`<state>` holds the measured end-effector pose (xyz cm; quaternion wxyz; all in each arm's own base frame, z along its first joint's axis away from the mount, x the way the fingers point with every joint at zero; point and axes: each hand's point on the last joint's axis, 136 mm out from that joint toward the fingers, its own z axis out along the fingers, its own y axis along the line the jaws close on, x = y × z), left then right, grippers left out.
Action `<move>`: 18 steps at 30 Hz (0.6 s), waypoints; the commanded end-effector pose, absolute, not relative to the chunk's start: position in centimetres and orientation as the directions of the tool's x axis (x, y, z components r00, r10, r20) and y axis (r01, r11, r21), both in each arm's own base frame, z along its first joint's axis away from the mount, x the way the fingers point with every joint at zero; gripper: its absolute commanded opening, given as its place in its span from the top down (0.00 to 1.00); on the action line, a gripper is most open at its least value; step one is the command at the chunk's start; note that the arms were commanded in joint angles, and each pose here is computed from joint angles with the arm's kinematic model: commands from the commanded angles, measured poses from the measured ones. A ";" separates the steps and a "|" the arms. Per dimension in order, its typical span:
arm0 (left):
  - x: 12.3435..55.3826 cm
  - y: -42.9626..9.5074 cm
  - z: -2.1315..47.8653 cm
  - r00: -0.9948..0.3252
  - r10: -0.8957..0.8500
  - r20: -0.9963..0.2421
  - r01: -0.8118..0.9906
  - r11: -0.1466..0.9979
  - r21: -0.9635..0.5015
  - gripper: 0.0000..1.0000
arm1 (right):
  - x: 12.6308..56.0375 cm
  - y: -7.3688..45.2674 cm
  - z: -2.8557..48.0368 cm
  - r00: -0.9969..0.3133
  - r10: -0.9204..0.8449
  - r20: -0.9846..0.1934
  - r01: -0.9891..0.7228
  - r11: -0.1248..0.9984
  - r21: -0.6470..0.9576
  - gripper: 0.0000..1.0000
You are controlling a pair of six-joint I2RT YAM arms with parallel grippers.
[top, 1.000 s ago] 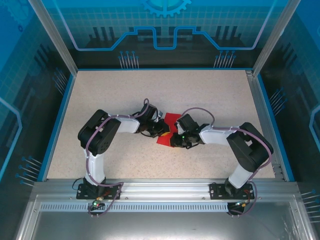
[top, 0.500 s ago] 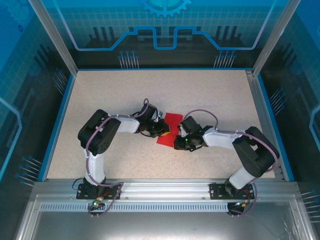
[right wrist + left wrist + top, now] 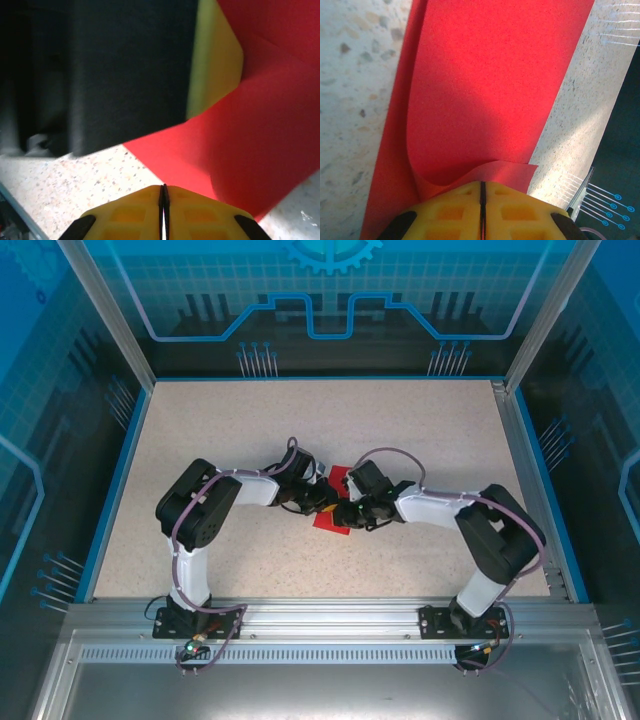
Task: Fold a paper plane with a square sheet of paper (pick it up from the middle)
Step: Fold the triangle a second time at the center of the table.
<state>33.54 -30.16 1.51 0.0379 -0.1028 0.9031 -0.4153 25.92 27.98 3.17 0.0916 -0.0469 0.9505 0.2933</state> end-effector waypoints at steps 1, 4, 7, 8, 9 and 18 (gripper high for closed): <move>31.3 -27.3 -3.4 -0.961 -0.253 0.111 -0.264 0.724 -0.638 0.89 | 25.2 27.4 1.1 -0.989 -0.038 -0.141 -0.106 0.853 0.512 0.89; 31.4 -27.2 -3.3 -0.961 -0.253 0.108 -0.263 0.724 -0.637 0.89 | 24.3 26.1 -0.1 -0.993 -0.036 -0.116 -0.088 0.872 0.482 0.88; 31.4 -27.2 -3.4 -0.961 -0.253 0.108 -0.262 0.726 -0.636 0.89 | 23.1 24.7 -0.9 -0.996 -0.028 -0.090 -0.067 0.883 0.464 0.88; 31.4 -27.2 -3.4 -0.961 -0.253 0.107 -0.262 0.727 -0.634 0.89 | 22.7 24.5 -1.1 -0.996 -0.028 -0.084 -0.064 0.882 0.467 0.88; 31.4 -27.2 -3.5 -0.961 -0.254 0.109 -0.264 0.728 -0.633 0.89 | 22.4 24.3 -1.1 -0.997 -0.024 -0.080 -0.059 0.878 0.474 0.87; 31.6 -27.0 -3.7 -0.960 -0.259 0.110 -0.269 0.730 -0.628 0.90 | 20.4 22.9 -1.1 -0.998 -0.022 -0.060 -0.048 0.875 0.481 0.86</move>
